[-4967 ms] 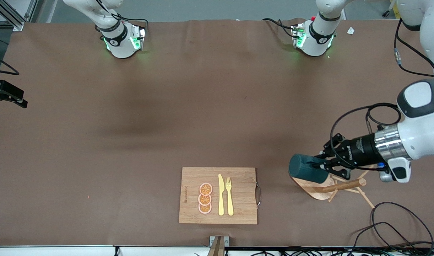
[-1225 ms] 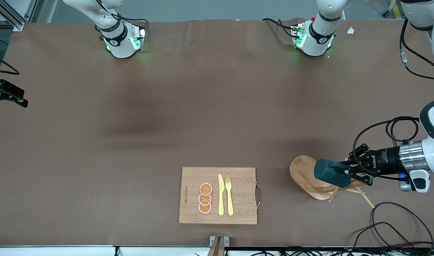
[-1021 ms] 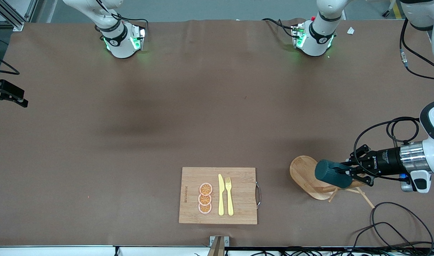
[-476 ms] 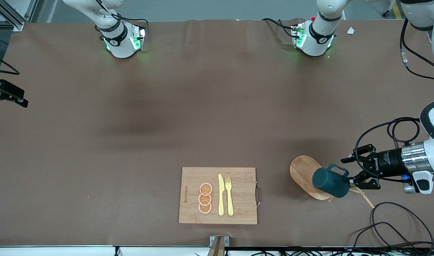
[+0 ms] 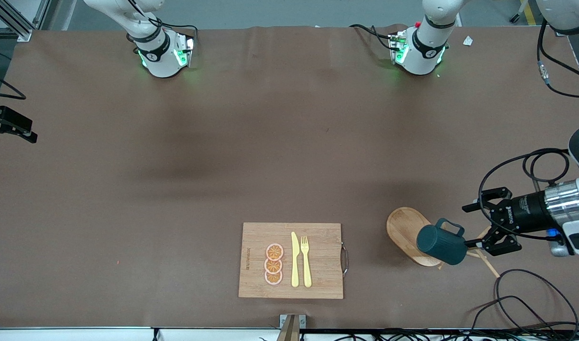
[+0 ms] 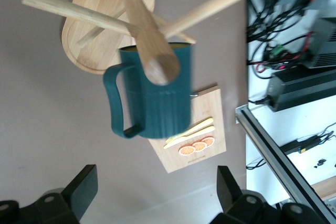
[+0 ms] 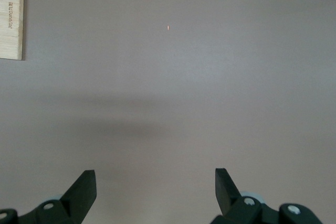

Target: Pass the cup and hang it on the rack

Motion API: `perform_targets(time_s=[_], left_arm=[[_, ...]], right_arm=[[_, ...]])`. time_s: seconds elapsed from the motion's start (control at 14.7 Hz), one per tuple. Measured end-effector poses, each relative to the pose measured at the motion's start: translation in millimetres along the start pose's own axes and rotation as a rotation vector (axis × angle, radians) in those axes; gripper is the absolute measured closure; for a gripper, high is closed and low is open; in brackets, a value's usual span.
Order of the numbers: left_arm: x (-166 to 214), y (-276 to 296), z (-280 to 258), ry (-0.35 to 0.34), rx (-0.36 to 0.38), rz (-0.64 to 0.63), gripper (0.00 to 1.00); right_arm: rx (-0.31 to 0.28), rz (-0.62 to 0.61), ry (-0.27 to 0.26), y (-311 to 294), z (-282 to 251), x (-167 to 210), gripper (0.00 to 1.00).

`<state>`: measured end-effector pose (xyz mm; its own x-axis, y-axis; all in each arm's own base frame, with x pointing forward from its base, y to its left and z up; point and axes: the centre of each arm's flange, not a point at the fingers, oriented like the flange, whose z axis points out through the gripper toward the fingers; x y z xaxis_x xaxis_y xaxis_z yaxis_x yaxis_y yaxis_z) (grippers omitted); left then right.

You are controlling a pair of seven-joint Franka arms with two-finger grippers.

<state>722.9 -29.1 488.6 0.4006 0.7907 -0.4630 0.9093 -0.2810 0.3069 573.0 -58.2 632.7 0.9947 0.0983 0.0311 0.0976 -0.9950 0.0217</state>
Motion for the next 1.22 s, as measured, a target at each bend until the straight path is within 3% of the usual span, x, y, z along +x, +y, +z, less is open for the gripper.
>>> perform_targets(time_s=[0.2,0.48,0.82,1.22], left_arm=[[-56.0,8.8,-43.8,0.228,0.005,0.134,0.00],[-143.6,5.0,-63.1,0.380,0.095,0.250,0.00],[-196.1,-0.1,-64.1,0.432,0.130,0.311,0.00],[-209.6,-6.5,-71.9,0.458,0.157,0.316,0.00]], right_arm=[[0.000,0.000,0.000,0.2,0.1,-0.1,0.00],[0.000,0.000,-0.001,0.2,0.2,-0.1,0.00],[0.000,0.000,-0.001,0.2,0.2,-0.1,0.00],[0.000,0.000,-0.001,0.2,0.2,-0.1,0.00]])
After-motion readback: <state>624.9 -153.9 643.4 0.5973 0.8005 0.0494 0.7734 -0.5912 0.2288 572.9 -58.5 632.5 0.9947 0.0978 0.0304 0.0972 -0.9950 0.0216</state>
